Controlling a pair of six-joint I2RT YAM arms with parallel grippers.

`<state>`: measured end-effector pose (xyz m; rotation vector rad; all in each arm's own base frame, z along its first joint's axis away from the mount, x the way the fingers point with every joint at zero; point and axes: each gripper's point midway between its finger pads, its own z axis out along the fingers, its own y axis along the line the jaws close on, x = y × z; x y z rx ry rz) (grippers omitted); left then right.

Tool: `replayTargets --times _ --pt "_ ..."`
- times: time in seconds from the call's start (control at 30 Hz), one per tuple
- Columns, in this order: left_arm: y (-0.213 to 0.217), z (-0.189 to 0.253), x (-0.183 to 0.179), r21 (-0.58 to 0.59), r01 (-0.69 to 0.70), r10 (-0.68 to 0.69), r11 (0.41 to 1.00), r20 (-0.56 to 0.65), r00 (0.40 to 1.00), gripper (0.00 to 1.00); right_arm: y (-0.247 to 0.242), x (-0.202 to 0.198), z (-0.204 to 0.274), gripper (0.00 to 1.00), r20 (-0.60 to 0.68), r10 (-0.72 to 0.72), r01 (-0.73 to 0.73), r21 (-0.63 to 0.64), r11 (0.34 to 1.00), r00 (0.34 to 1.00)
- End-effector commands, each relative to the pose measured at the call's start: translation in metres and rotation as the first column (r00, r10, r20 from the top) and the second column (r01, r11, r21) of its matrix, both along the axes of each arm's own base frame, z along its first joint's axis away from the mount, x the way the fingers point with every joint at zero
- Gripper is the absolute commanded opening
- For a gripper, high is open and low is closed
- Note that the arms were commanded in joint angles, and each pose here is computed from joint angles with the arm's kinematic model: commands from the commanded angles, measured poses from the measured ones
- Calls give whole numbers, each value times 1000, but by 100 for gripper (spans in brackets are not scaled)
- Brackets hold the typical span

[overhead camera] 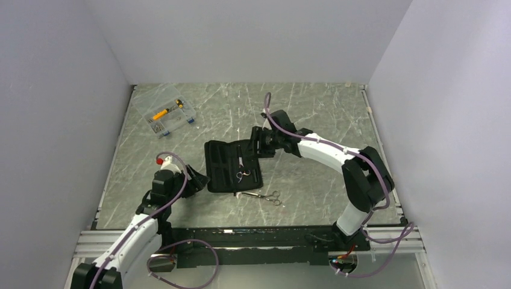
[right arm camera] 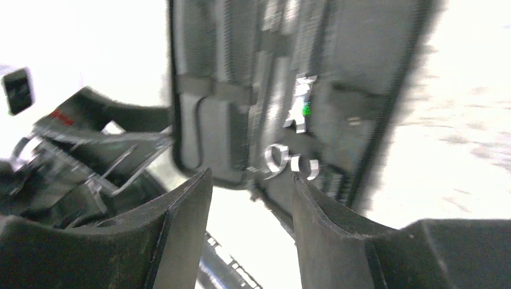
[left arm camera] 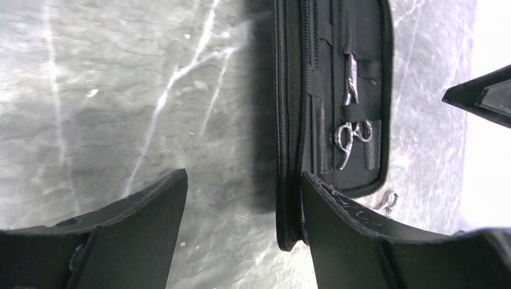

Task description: Sort the hair-cutting tools

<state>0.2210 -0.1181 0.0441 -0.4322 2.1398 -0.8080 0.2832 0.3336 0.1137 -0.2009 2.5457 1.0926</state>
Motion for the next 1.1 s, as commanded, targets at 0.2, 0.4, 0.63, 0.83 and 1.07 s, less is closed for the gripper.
replayTargets --times 0.2,0.4,0.63,0.83,1.07 --pt "12 44 21 -42 -146 148 988 40 988 71 -55 63 -38 52 198 -247 293 -250 923 948" --pt "-2 80 49 -92 -142 145 986 25 989 67 -53 88 -53 53 218 -274 330 -288 899 937" --pt "-29 107 74 -99 -116 120 988 44 992 64 -47 100 -66 53 220 -262 323 -314 893 939" --pt "-53 104 94 -87 -56 57 995 6 998 56 -52 93 -94 29 173 -260 308 -366 878 950" --pt "-56 79 113 -11 -69 68 998 -67 995 52 -66 68 -112 0 136 -296 326 -401 856 945"
